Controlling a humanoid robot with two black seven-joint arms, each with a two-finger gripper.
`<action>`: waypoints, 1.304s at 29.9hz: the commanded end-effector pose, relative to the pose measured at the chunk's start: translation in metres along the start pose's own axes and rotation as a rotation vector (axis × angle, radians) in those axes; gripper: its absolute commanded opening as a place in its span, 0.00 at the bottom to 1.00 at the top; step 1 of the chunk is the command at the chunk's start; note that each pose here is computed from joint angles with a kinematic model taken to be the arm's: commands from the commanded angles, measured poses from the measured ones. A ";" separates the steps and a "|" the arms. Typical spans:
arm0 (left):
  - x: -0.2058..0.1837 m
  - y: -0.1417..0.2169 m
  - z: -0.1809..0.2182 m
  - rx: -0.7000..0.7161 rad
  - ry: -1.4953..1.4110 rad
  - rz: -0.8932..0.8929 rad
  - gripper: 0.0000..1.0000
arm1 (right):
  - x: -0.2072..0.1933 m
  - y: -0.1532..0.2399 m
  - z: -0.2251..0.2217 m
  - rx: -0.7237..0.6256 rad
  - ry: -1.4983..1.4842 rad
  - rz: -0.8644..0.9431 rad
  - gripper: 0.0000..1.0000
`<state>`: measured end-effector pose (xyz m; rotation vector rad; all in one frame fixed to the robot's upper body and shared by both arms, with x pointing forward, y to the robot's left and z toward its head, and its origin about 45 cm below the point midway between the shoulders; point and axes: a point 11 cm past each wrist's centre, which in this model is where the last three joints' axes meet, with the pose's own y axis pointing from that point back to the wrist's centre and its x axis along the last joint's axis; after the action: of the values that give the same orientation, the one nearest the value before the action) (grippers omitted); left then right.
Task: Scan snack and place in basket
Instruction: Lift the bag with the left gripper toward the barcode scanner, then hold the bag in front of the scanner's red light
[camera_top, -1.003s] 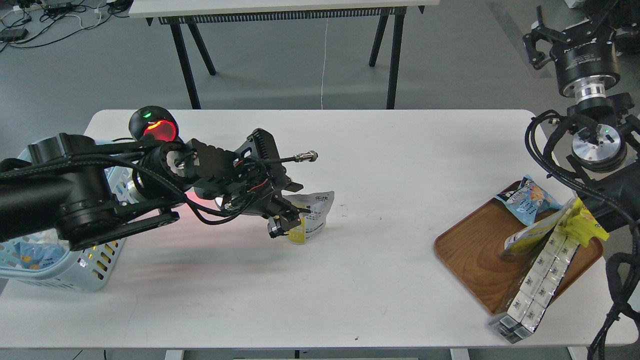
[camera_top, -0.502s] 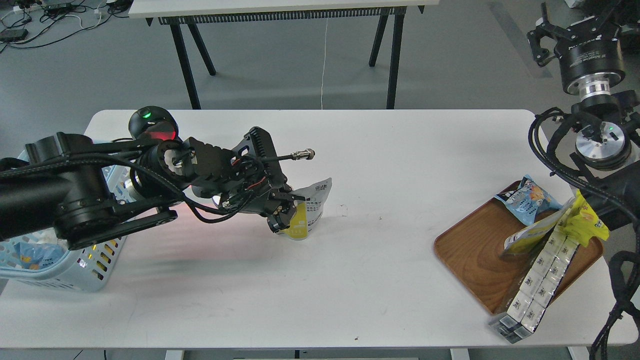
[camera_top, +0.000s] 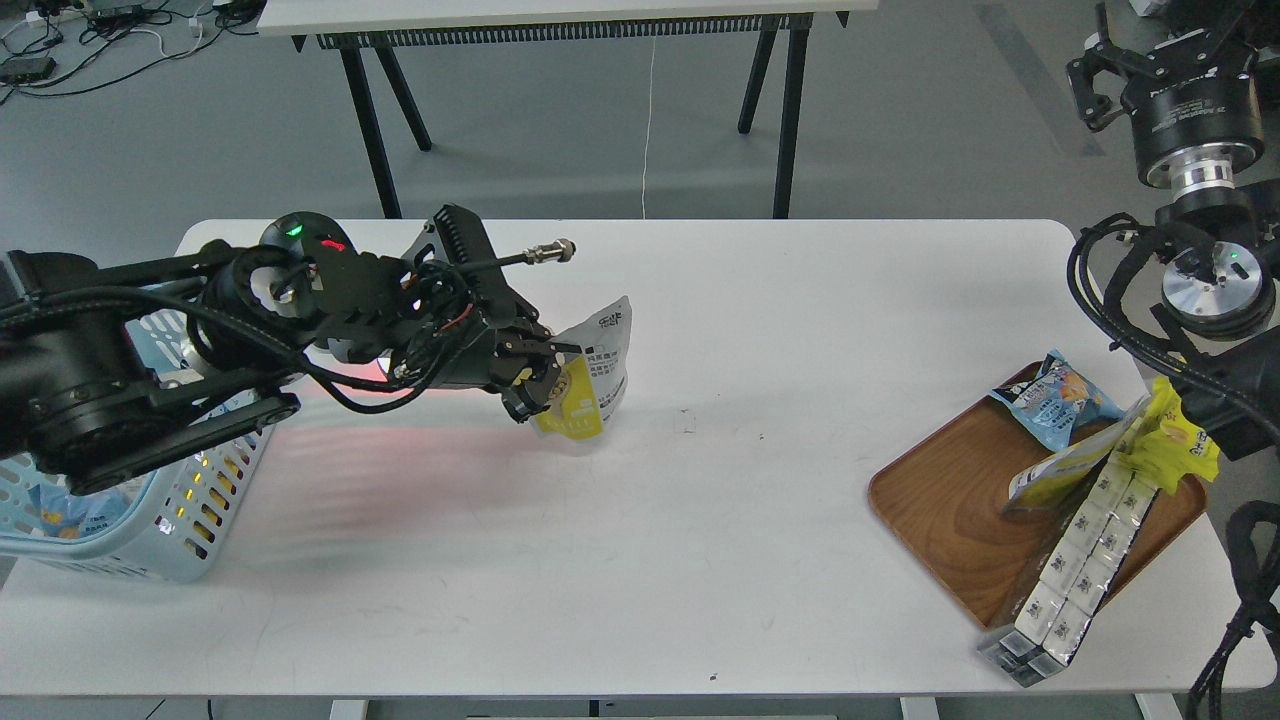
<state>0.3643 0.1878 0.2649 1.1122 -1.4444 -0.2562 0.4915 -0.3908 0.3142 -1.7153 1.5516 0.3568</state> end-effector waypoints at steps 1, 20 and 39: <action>-0.008 0.019 -0.015 0.015 0.019 -0.007 0.00 | 0.000 0.000 0.000 0.000 0.000 0.001 0.99; -0.047 0.061 -0.075 0.169 0.122 -0.071 0.00 | -0.002 0.000 0.004 -0.002 -0.009 -0.004 0.99; -0.048 0.062 -0.072 0.136 0.126 -0.070 0.00 | -0.002 -0.001 0.002 0.004 -0.006 -0.004 0.99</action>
<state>0.3874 0.2877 0.2945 1.2698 -1.3234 -0.1409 0.4917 -0.3886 0.3140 -1.7137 1.5429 0.3580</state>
